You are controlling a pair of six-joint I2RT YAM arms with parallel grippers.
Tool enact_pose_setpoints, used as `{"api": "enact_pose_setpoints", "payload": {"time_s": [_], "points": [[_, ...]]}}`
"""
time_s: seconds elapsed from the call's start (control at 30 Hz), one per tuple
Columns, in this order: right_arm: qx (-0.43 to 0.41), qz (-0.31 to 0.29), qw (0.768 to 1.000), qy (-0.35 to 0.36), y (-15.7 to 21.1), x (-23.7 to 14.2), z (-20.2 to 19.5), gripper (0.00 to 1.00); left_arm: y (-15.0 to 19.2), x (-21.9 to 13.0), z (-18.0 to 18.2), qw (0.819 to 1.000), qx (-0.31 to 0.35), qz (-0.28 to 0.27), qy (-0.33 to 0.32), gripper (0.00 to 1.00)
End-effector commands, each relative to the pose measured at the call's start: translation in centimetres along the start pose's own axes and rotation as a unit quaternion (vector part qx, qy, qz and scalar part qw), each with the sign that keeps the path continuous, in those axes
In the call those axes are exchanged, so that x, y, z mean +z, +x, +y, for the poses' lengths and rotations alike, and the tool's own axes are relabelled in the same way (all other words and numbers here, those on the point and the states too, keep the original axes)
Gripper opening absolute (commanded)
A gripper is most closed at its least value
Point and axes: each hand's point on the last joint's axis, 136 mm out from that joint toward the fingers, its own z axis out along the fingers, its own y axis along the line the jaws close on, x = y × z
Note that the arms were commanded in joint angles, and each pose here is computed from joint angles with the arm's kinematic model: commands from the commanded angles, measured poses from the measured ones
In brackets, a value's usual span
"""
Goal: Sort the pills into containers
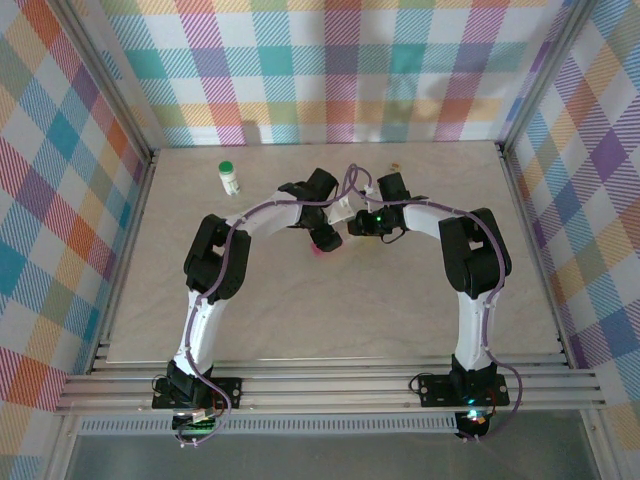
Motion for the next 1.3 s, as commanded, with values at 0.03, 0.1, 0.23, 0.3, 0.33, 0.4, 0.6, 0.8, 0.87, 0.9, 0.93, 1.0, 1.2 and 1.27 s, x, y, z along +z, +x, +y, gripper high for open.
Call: {"api": "enact_pose_setpoints", "payload": {"time_s": [0.03,0.1,0.23,0.3,0.33,0.4,0.6,0.8,0.87,0.9,0.93,1.0,1.2,1.27], "points": [[0.036,0.088,0.993,0.062,5.7,1.9,-3.6,0.38,0.7,0.3,-1.9,1.0,0.011,0.003,0.024,0.77],[0.037,0.088,0.993,0.062,5.7,1.9,-3.6,0.38,0.6,-0.1,-2.0,1.0,0.013,-0.006,0.023,0.77],[0.038,0.09,0.993,0.06,5.8,2.0,-3.6,0.38,0.6,-0.4,-1.9,1.0,0.01,-0.015,0.025,0.76],[0.038,0.089,0.993,0.06,5.7,2.0,-3.6,0.38,0.7,-0.4,-2.0,1.0,0.01,-0.014,0.024,0.76],[0.038,0.091,0.993,0.06,5.8,2.0,-3.5,0.38,0.7,-0.4,-2.0,1.0,0.01,-0.016,0.024,0.76],[0.038,0.09,0.993,0.06,5.8,2.0,-3.6,0.38,0.8,-0.4,-1.9,1.0,0.01,-0.018,0.02,0.75],[0.039,0.09,0.993,0.058,5.8,2.0,-3.5,0.38,1.1,-0.2,-1.7,1.0,0.014,-0.017,-0.001,0.77],[0.039,0.091,0.993,0.056,5.9,2.0,-3.4,0.38,1.3,-0.2,-0.8,1.0,0.014,-0.008,-0.024,0.77],[0.039,0.09,0.994,0.056,5.8,2.0,-3.4,0.38,1.0,-0.2,-0.7,0.999,0.011,-0.012,-0.028,0.75],[0.039,0.091,0.994,0.056,5.8,2.0,-3.4,0.38,0.9,-0.3,-0.6,0.999,0.009,-0.013,-0.029,0.74],[0.04,0.09,0.994,0.056,5.8,2.0,-3.4,0.38,0.8,-0.3,-0.5,0.999,0.007,-0.014,-0.03,0.73],[0.039,0.09,0.994,0.055,5.8,2.0,-3.4,0.38,0.6,-0.4,-0.4,1.0,0.004,-0.011,-0.028,0.7],[0.039,0.09,0.994,0.055,5.8,2.0,-3.3,0.38,0.4,-0.2,-0.4,1.0,-0.001,0.005,-0.019,0.68],[0.038,0.091,0.994,0.055,5.8,1.9,-3.3,0.38,0.4,-0.2,-0.3,1.0,0.001,0.009,-0.018,0.68]]}}
